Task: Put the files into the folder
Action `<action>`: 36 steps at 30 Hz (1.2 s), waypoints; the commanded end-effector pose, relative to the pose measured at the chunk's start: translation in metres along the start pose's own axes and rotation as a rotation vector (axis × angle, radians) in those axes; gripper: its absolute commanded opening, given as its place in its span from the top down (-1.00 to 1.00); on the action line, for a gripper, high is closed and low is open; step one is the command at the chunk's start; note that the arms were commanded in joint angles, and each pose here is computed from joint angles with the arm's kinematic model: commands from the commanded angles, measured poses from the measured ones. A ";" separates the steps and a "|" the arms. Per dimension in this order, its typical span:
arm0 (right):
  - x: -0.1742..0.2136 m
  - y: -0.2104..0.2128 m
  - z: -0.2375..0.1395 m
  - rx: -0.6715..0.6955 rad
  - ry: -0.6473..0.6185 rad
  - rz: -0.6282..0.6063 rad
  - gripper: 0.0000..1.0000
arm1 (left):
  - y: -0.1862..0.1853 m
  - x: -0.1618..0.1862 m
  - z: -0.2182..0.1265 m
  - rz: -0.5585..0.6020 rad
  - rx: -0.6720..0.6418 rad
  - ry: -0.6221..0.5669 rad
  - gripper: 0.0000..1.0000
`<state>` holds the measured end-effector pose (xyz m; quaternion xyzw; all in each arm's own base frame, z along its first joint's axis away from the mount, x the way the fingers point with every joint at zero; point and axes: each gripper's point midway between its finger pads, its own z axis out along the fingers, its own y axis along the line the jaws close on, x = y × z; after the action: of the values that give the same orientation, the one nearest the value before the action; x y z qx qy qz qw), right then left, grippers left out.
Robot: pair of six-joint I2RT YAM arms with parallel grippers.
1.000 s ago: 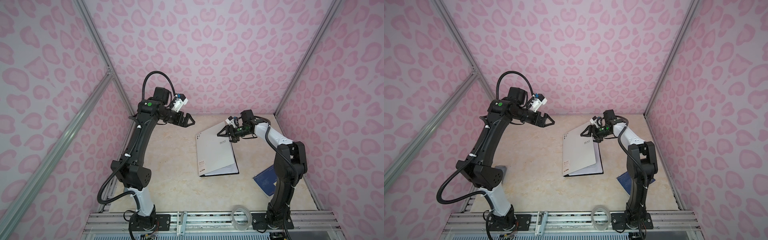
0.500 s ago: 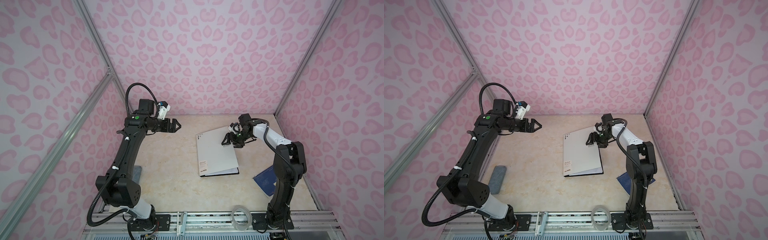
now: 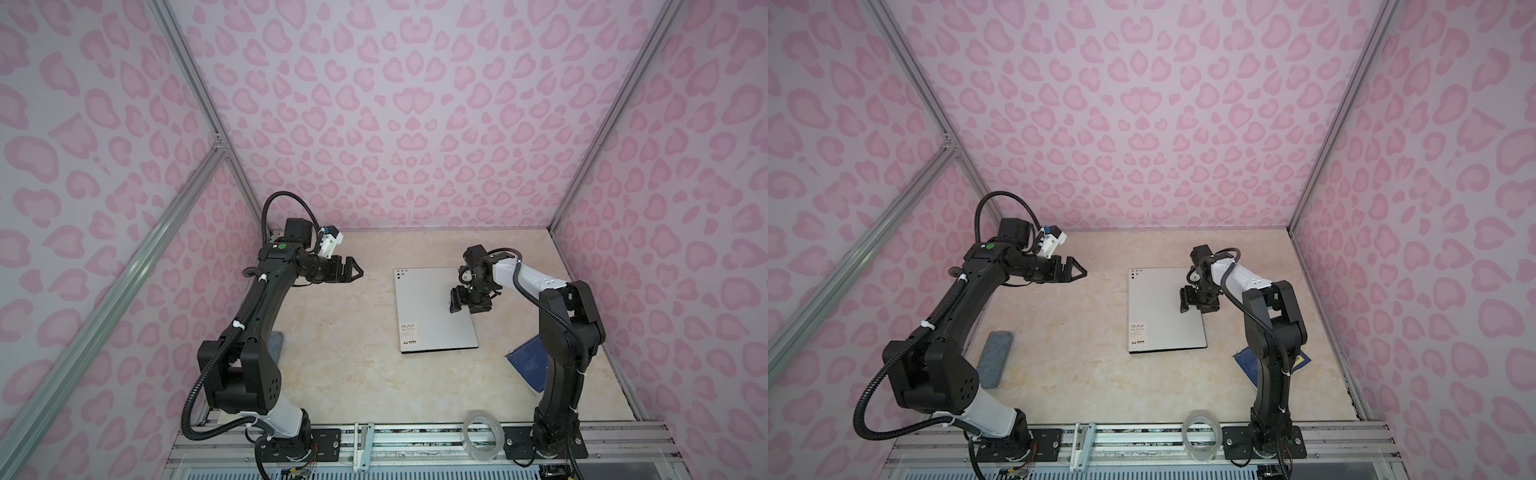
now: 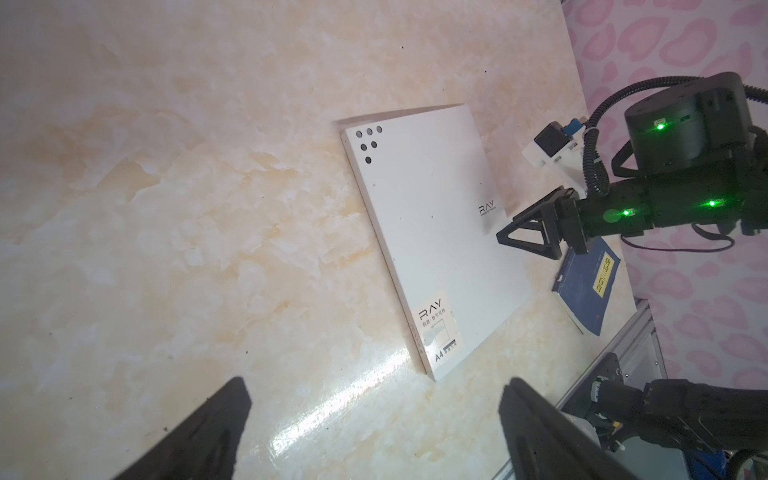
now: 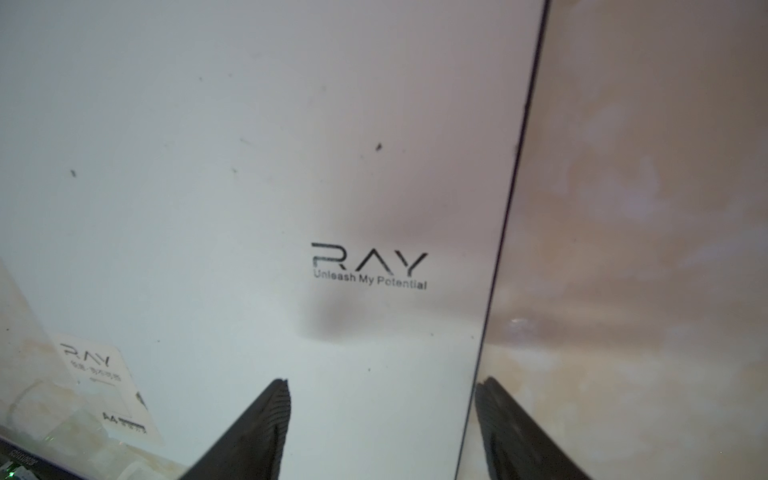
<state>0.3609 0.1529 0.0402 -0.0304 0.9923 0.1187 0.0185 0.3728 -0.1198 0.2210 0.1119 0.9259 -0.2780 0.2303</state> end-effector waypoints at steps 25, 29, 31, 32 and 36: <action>-0.005 0.026 0.025 -0.104 0.011 0.054 -0.50 | 0.015 0.003 0.014 -0.008 -0.035 0.070 -0.96; -0.010 0.033 0.027 -0.078 0.006 0.038 -0.50 | 0.022 0.000 0.015 -0.017 -0.067 0.070 -0.97; -0.009 0.036 0.030 -0.079 0.015 0.040 -0.50 | 0.024 -0.001 0.016 -0.022 -0.074 0.072 -0.97; -0.021 0.044 0.023 -0.095 -0.017 0.028 -0.50 | 0.025 0.000 0.017 -0.025 -0.075 0.074 -0.97; -0.027 0.056 0.026 -0.097 -0.013 0.007 -0.50 | 0.026 0.000 0.019 -0.029 -0.075 0.081 -0.98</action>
<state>0.3842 0.2080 0.0316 -0.0256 0.9853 0.1668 0.0284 0.3864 -0.1105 0.1944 0.1042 0.9443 -0.2450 0.1932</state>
